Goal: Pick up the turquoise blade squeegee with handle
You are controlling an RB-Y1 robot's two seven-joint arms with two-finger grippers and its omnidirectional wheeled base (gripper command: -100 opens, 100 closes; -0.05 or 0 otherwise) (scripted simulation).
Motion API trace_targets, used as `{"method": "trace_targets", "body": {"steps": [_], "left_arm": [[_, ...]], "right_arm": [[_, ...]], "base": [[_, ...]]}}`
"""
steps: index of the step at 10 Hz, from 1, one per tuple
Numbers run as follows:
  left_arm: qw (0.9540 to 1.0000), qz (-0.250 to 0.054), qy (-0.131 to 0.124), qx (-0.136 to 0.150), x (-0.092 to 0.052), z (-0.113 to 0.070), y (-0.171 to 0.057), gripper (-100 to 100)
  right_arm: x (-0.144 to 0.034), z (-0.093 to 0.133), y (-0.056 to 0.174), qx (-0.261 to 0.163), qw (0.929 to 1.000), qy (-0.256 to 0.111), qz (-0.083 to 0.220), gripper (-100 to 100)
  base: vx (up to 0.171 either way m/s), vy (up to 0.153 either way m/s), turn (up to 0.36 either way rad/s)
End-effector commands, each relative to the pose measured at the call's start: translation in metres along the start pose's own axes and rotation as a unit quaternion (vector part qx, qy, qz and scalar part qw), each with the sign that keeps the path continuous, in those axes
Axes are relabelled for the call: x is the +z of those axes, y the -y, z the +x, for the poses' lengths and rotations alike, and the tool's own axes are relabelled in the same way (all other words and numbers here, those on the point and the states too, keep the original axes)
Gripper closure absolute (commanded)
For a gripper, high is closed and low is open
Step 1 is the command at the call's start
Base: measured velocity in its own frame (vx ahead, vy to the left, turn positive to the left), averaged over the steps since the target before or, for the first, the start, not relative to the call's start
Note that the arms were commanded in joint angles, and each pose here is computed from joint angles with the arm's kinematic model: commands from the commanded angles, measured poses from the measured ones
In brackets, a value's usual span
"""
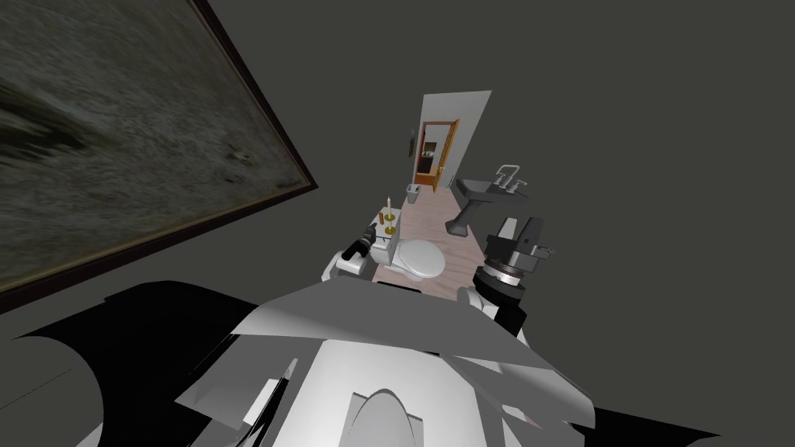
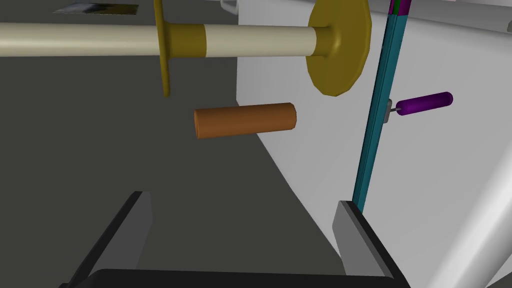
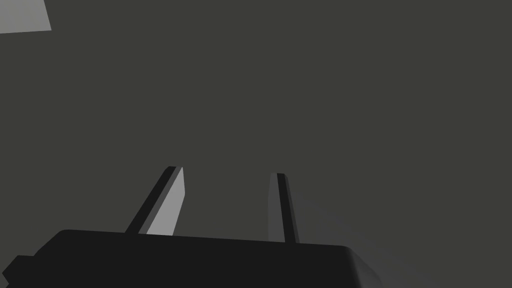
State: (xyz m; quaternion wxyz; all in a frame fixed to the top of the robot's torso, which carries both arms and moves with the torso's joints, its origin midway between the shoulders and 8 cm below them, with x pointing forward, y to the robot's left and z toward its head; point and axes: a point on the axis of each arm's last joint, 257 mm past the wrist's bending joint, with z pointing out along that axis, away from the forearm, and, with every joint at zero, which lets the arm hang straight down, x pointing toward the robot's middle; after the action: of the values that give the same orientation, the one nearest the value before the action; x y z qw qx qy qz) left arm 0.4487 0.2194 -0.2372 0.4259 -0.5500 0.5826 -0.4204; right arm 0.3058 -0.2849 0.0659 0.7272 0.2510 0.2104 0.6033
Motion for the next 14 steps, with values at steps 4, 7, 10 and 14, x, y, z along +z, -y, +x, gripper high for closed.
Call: {"method": "trace_targets", "body": {"steps": [4, 7, 10, 14], "left_arm": [[0.9984, -0.052, -0.005, -0.019, 0.003, 0.01, -0.021, -100], [0.9961, -0.082, -0.009, -0.032, 0.005, 0.018, -0.034, -100], [0.9931, -0.108, -0.013, -0.043, 0.005, 0.026, -0.044, -100], [0.9875, -0.144, -0.018, -0.061, 0.005, 0.039, -0.057, -100]], "right_arm": [[0.0, 0.0, 0.0, 0.0, 1.0, 0.0, 0.0, 0], [0.0, 0.0, 0.0, 0.0, 1.0, 0.0, 0.0, 0], [0.0, 0.0, 0.0, 0.0, 1.0, 0.0, 0.0, 0], [0.0, 0.0, 0.0, 0.0, 1.0, 0.0, 0.0, 0]], "base": [[-0.004, 0.02, -0.031], [-0.001, 0.025, -0.042], [0.001, 0.03, -0.052], [0.002, 0.032, -0.052]]}}
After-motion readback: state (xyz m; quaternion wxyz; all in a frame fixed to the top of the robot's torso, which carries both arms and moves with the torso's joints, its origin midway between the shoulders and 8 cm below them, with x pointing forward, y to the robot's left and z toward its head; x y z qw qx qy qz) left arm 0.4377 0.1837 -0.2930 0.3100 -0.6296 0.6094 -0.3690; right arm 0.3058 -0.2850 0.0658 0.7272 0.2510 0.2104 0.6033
